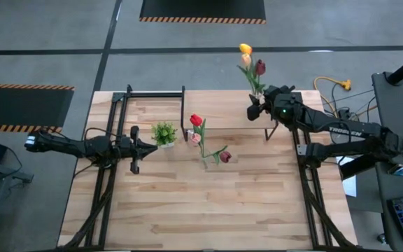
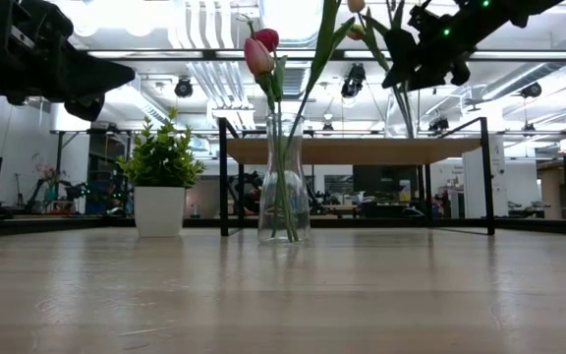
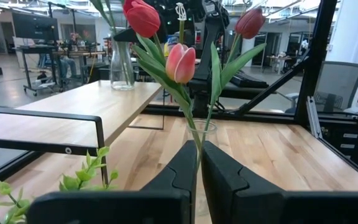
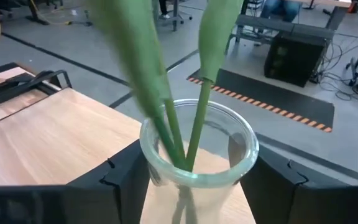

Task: Pick and place flowers into a vace then onto a shelf
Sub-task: Put the right flower vase on the shelf, then put the flower vase on the shelf

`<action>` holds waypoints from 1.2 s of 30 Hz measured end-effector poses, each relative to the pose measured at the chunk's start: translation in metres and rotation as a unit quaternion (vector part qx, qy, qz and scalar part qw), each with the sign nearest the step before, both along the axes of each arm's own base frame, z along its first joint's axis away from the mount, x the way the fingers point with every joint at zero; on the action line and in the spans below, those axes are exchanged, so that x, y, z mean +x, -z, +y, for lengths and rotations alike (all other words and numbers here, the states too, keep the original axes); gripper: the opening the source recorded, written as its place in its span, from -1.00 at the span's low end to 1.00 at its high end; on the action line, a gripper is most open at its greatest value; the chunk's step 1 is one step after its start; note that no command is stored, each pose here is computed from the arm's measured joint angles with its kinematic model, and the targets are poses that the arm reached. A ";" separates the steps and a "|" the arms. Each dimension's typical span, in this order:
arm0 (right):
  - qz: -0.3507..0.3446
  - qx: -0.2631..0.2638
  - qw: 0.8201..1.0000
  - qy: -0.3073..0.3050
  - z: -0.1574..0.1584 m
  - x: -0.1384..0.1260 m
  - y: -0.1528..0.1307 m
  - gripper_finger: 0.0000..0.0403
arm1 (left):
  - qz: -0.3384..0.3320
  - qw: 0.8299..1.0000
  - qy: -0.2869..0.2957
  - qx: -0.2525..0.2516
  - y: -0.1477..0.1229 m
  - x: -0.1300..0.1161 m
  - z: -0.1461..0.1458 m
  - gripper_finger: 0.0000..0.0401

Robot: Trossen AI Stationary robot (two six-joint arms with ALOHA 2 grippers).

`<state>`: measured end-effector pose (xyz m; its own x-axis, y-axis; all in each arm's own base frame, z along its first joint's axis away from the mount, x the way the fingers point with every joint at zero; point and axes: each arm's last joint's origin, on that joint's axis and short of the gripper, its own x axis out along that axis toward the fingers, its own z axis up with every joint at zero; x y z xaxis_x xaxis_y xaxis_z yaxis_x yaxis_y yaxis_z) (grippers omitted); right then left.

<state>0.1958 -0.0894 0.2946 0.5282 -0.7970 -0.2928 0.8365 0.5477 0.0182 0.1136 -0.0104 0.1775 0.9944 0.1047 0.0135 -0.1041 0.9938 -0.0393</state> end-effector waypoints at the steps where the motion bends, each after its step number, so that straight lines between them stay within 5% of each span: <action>1: 0.000 0.000 1.000 0.000 0.000 -0.001 0.000 0.08 | 0.000 1.000 0.000 0.000 0.000 0.000 0.000 -0.97; 14: -0.036 -0.031 0.997 -0.057 0.016 -0.036 -0.031 0.65 | 0.026 1.000 0.000 0.004 0.005 0.000 0.000 -0.97; 20: -0.076 0.006 0.976 -0.204 0.041 -0.055 -0.034 0.72 | 0.022 1.000 0.000 0.003 0.002 0.000 0.000 -0.97; 29: -0.053 0.040 0.925 -0.375 0.089 -0.045 0.009 0.65 | 0.022 1.000 0.000 0.003 0.002 0.000 0.000 -0.97; 36: -0.038 -0.020 0.896 -0.442 0.126 -0.029 0.058 0.63 | 0.022 1.000 0.000 0.003 0.002 0.000 0.000 -0.97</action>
